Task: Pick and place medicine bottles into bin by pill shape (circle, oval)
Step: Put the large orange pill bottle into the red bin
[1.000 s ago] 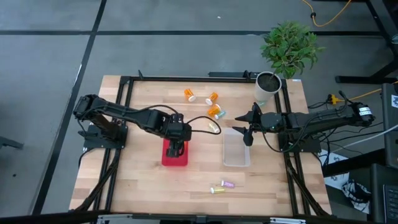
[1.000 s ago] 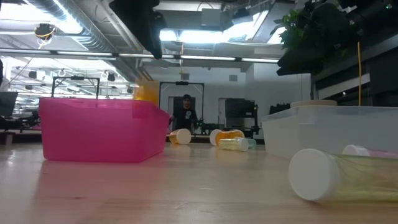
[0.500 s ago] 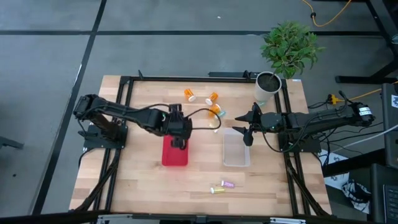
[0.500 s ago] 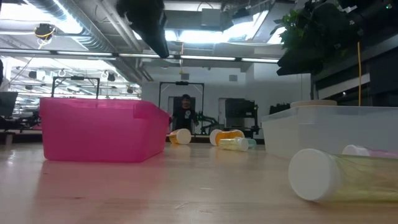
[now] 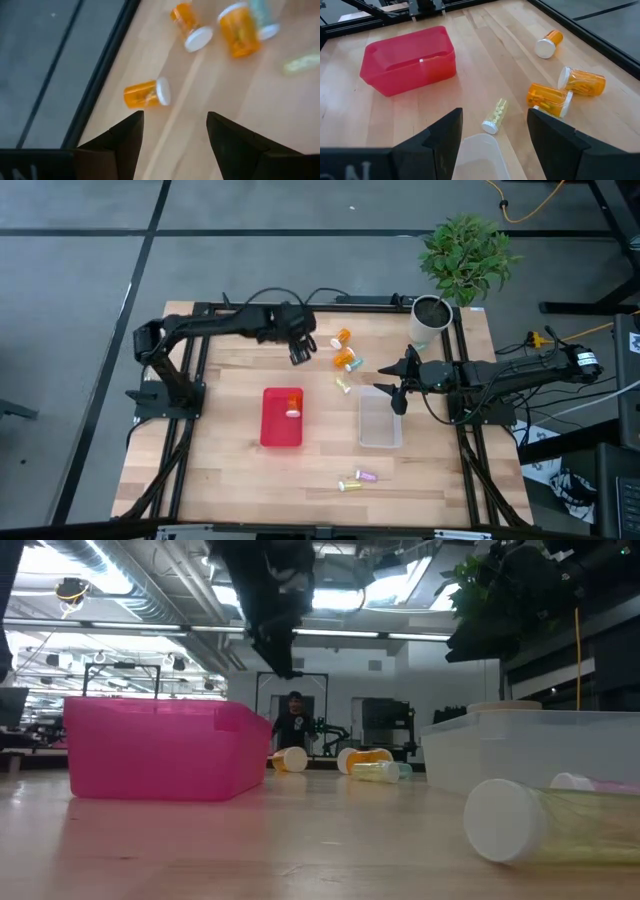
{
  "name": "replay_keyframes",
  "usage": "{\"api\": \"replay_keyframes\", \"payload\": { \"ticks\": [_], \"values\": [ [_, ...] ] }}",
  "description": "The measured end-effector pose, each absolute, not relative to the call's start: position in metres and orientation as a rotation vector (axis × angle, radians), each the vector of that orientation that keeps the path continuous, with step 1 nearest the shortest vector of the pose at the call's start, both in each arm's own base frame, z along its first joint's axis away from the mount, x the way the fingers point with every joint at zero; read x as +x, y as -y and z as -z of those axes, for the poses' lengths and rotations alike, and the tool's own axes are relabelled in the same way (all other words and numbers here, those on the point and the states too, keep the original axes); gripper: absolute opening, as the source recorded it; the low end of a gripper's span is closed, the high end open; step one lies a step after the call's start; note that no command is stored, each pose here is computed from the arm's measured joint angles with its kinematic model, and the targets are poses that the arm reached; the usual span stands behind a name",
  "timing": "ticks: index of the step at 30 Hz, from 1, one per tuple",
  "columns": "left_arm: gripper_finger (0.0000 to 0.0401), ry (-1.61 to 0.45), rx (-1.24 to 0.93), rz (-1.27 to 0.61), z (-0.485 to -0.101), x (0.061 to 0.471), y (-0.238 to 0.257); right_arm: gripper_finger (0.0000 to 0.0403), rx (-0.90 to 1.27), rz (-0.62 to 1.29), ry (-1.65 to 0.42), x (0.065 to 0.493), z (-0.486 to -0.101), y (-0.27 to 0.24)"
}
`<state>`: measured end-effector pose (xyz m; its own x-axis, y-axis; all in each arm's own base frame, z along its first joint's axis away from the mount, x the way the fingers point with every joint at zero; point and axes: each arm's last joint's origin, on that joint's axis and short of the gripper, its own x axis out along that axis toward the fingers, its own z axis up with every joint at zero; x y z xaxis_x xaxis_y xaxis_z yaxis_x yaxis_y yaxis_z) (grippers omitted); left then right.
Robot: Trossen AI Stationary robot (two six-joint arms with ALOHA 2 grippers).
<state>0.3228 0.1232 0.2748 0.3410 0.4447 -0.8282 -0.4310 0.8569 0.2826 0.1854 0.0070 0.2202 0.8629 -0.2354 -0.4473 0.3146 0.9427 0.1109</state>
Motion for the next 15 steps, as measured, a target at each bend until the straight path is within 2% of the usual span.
{"api": "replay_keyframes", "payload": {
  "ticks": [7,11,15],
  "values": [
    [0.0210,-1.128,0.019,-0.488,-0.249,0.319,-0.180,0.0225,0.182,0.290,-0.445,0.185,-0.220,-0.007],
    [0.0210,-1.115,0.041,-0.398,-0.231,0.324,-0.199,0.0225,0.181,0.290,-0.445,0.185,-0.220,-0.007],
    [0.0210,-1.100,0.056,-0.407,-0.214,0.331,-0.213,0.0225,0.180,0.290,-0.445,0.185,-0.220,-0.007]
  ]
}}
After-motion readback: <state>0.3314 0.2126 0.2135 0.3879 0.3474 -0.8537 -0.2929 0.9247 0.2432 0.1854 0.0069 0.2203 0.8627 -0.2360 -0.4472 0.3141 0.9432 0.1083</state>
